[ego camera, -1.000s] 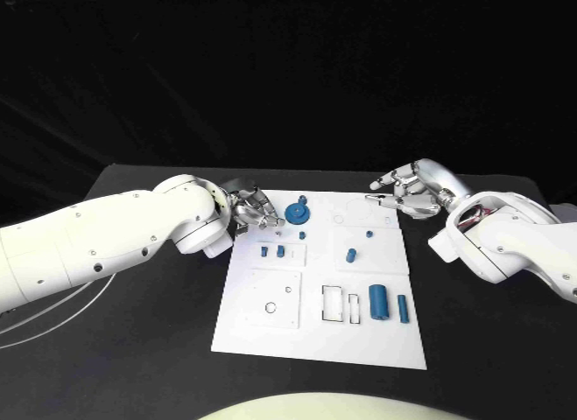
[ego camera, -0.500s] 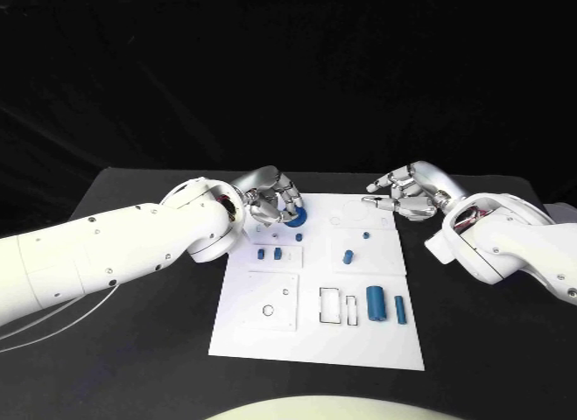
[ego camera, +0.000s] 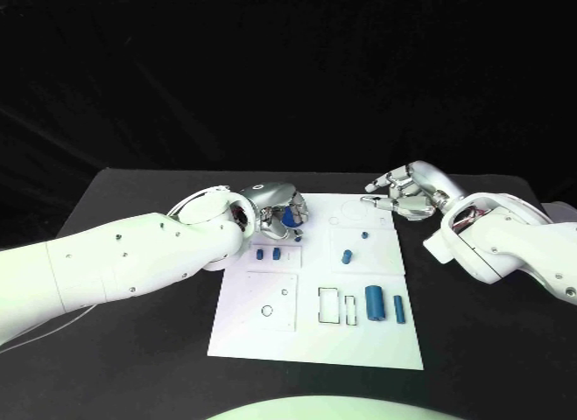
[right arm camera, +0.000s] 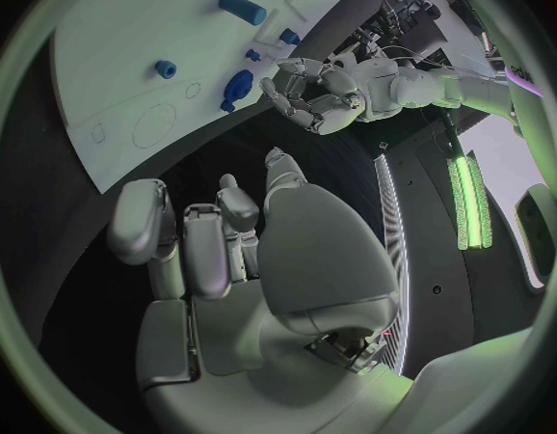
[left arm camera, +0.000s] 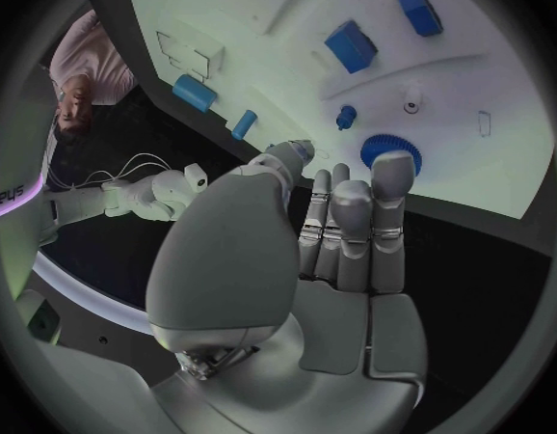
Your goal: Assemble the parts on the task board
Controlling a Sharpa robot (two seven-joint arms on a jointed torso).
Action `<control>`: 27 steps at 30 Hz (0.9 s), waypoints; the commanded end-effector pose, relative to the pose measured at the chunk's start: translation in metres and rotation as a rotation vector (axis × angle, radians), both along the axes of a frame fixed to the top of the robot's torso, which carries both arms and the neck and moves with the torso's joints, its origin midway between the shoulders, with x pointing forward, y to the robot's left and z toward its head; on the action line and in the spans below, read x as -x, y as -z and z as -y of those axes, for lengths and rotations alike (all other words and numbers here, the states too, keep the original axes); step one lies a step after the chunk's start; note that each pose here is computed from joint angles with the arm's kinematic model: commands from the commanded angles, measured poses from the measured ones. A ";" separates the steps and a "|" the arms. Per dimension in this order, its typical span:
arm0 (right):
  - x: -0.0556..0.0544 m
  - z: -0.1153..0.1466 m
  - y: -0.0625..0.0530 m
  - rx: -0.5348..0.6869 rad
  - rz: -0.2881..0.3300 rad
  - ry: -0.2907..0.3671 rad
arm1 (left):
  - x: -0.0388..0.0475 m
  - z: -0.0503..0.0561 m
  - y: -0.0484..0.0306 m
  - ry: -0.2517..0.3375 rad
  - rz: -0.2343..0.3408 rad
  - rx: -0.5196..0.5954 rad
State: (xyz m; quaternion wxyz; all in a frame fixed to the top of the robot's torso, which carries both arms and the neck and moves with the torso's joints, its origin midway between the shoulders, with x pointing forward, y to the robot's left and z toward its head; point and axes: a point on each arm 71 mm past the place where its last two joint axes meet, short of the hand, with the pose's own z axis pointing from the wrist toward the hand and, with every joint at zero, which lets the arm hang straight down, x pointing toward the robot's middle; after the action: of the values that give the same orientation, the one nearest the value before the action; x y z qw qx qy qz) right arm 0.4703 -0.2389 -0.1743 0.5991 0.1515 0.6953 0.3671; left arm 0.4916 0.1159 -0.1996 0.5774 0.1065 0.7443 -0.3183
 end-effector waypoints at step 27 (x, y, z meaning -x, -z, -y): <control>0.002 -0.002 -0.001 -0.001 0.009 -0.008 | -0.0110 0.008 0.0159 -0.010 -0.043 -0.157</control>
State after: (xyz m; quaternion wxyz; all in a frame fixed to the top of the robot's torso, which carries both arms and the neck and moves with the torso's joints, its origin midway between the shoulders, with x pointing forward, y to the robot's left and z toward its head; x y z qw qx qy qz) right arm 0.4694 -0.2378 -0.1738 0.5994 0.1515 0.6939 0.3690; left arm 0.5030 0.1095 -0.2133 0.5612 0.1352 0.7710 -0.2688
